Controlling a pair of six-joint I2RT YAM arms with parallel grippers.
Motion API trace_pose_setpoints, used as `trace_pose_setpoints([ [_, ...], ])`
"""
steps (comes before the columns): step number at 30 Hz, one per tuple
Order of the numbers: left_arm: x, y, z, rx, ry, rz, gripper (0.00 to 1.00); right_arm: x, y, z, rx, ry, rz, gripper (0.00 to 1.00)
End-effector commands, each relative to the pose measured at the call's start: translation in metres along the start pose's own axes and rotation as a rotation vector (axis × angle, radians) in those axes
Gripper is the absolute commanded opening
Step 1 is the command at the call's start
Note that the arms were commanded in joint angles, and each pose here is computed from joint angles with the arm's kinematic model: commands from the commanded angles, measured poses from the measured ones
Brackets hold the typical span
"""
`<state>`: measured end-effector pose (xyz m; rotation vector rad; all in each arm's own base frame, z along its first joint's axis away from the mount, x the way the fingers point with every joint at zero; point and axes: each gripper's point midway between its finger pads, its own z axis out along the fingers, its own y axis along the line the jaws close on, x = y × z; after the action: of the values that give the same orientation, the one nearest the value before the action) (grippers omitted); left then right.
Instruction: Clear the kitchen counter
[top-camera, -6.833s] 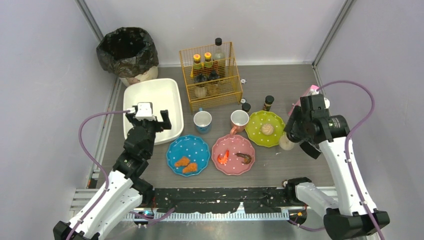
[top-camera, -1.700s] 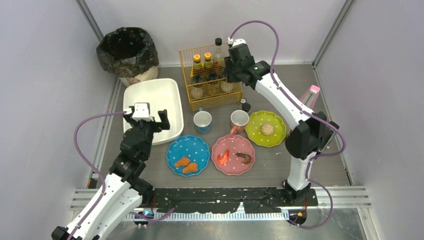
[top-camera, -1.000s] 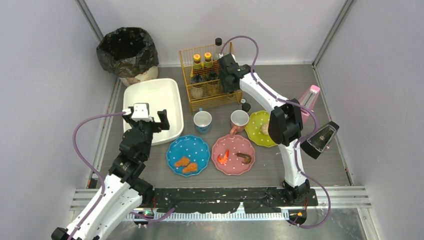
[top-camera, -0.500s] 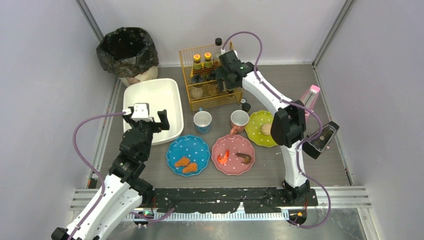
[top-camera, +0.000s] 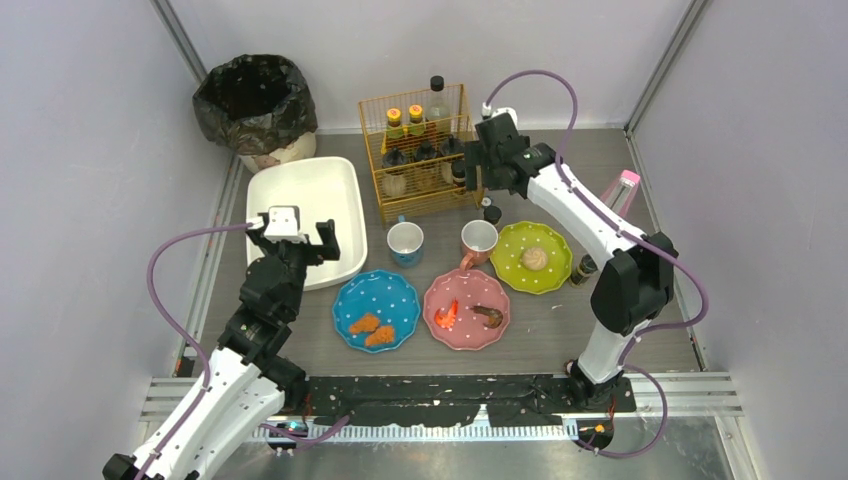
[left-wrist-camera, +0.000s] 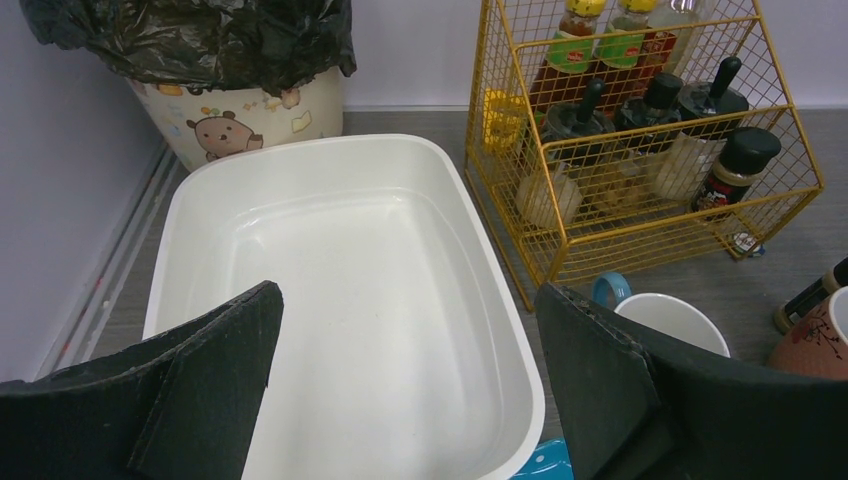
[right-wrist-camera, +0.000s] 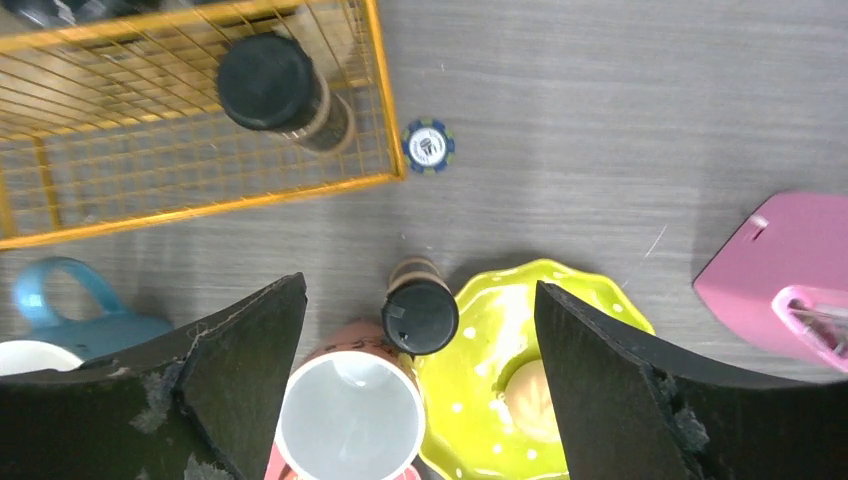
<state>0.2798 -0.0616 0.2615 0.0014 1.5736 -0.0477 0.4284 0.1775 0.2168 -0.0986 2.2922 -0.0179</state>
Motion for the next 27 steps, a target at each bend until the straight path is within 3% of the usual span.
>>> trace_pose_setpoints([
  [1,-0.026,-0.003,0.0,0.013,-0.06,-0.048,0.99,0.021,-0.006,0.012,0.008,0.012,0.062,0.89],
  [11,-0.026,-0.003,-0.001,0.013,-0.063,-0.051,0.99,0.073,-0.007,0.045,-0.016,0.133,0.122,0.74],
  [18,-0.026,-0.003,-0.001,0.013,-0.063,-0.051,0.99,0.083,-0.016,0.05,-0.013,0.151,0.137,0.47],
  [23,-0.026,-0.004,0.0,0.016,-0.063,-0.051,0.99,0.081,-0.014,0.051,-0.028,0.143,0.136,0.44],
  [27,-0.026,-0.004,0.0,0.015,-0.063,-0.051,0.99,0.085,-0.011,0.054,-0.042,0.157,0.135,0.48],
])
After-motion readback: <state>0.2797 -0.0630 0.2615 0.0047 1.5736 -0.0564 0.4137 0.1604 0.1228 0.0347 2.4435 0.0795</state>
